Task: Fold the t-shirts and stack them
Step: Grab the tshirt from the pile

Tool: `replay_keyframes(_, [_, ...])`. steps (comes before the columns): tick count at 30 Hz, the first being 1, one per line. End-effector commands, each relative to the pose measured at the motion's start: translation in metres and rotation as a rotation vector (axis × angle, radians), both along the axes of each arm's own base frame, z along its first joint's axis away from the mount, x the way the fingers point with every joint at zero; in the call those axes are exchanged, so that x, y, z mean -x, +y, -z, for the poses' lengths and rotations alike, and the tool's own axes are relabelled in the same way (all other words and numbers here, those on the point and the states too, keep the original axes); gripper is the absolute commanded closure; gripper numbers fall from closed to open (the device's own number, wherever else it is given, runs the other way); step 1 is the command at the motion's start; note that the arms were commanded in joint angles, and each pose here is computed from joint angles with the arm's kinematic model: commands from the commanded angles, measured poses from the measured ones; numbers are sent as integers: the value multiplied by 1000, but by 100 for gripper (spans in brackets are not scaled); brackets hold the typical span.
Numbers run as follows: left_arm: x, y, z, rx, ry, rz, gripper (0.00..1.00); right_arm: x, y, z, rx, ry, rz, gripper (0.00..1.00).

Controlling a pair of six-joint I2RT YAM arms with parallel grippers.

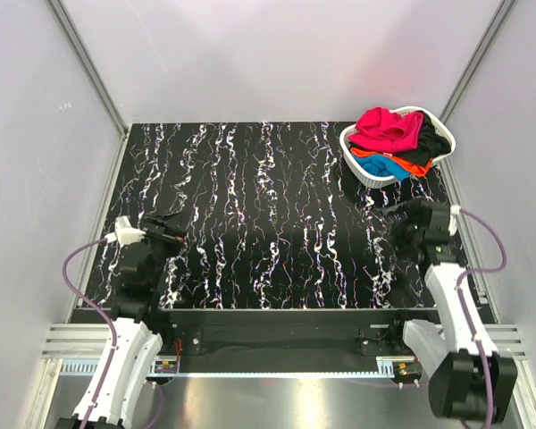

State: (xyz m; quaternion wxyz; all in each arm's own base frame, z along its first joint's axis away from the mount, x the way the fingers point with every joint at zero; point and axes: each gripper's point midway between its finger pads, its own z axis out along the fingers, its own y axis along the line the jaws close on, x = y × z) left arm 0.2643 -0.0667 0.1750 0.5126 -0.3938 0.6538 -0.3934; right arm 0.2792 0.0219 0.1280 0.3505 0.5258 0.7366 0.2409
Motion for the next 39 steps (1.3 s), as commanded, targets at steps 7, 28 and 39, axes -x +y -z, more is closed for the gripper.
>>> replay_keyframes(7, [-10,4,-51,-211,-55,34,1,-77,-31,-75,281,-75,-115,0])
replay_keyframes(28, [12,-39,-89,-530,-125,520,9,-303,-84,-99,250,-129,-81,46])
replay_keyframes(39, [10,-36,-91,-594,-133,523,12,-332,-111,-51,314,-52,1,45])
